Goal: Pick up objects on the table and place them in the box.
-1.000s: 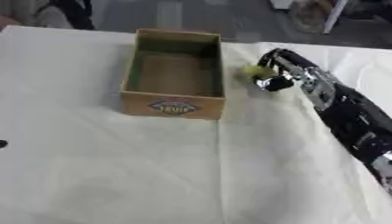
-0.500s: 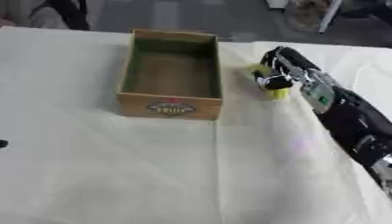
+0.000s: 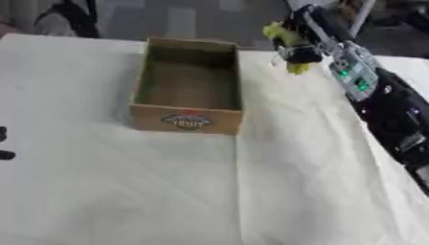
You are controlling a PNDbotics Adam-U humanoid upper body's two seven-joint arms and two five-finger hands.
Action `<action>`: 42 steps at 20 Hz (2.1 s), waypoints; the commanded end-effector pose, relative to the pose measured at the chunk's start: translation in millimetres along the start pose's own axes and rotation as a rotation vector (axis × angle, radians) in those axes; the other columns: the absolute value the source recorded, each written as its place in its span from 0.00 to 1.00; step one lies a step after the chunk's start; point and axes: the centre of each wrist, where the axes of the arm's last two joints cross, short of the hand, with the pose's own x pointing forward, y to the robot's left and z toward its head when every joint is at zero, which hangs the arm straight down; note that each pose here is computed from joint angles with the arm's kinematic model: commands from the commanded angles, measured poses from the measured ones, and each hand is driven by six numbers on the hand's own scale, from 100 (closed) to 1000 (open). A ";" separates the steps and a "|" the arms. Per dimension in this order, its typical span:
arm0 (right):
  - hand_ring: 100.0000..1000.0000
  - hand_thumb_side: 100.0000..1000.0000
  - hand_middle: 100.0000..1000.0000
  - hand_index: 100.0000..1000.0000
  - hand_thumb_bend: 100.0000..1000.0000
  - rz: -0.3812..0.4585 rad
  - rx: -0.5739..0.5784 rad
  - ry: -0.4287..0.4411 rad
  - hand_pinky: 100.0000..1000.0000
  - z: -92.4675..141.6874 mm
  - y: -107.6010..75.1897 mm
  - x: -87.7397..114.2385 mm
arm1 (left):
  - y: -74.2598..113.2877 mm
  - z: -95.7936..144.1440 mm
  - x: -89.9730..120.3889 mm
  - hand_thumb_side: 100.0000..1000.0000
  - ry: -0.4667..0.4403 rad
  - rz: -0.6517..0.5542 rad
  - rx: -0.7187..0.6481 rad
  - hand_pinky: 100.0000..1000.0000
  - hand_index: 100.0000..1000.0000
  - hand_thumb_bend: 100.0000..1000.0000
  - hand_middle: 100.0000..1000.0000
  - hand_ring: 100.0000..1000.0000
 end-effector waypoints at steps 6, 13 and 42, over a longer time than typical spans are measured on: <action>0.25 0.07 0.28 0.38 0.00 -0.006 0.038 -0.130 0.03 -31.5 -0.6 38.1 | 0.9 -4.5 8.2 0.57 -0.034 -0.004 -0.020 0.59 0.68 0.17 0.54 0.80; 0.32 0.10 0.32 0.41 0.00 0.004 0.147 -0.190 0.12 -41.7 34.1 56.9 | -1.8 -7.0 10.1 0.57 -0.045 0.004 -0.033 0.59 0.68 0.18 0.54 0.80; 0.77 0.00 0.77 0.87 0.03 -0.280 0.078 -0.267 0.64 -6.6 -29.9 62.9 | 6.4 6.2 -2.2 0.57 0.010 0.000 0.020 0.60 0.68 0.19 0.54 0.80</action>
